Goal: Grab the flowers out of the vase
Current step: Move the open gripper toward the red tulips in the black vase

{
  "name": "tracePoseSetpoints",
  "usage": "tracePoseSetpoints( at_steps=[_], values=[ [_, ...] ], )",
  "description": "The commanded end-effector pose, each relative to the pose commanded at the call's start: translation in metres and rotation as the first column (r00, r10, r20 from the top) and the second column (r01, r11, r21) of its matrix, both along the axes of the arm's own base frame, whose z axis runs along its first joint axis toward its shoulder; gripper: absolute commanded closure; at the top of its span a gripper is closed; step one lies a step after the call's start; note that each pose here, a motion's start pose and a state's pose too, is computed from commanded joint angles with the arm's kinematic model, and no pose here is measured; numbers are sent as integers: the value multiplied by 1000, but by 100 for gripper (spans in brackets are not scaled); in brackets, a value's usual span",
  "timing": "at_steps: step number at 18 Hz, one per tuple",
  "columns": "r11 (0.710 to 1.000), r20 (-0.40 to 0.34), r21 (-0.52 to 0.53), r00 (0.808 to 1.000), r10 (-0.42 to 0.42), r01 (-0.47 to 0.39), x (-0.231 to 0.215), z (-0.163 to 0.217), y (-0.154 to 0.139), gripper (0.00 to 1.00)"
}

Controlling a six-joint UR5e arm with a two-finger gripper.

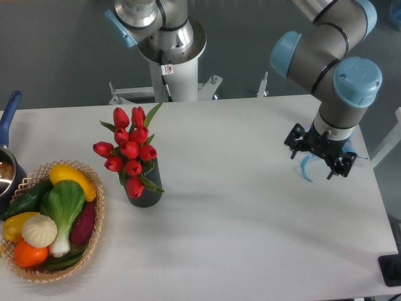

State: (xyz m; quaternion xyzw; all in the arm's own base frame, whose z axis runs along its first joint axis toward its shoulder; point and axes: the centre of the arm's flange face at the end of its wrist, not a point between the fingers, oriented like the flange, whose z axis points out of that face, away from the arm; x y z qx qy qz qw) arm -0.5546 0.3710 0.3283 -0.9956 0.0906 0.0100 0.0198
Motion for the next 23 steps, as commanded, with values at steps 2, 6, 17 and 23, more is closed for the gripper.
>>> tracePoseSetpoints(
  at_steps=[2,6,17,23],
  values=[
    [1000,-1,1,1000,0,0,0,1,0,0],
    [1000,6,4,1000,-20,20,11,-1,7,0],
    [900,20,433,998,-59,45,98,-3,30,0],
    [805,97,593,991,-92,17,168,16,9,0]
  ],
)
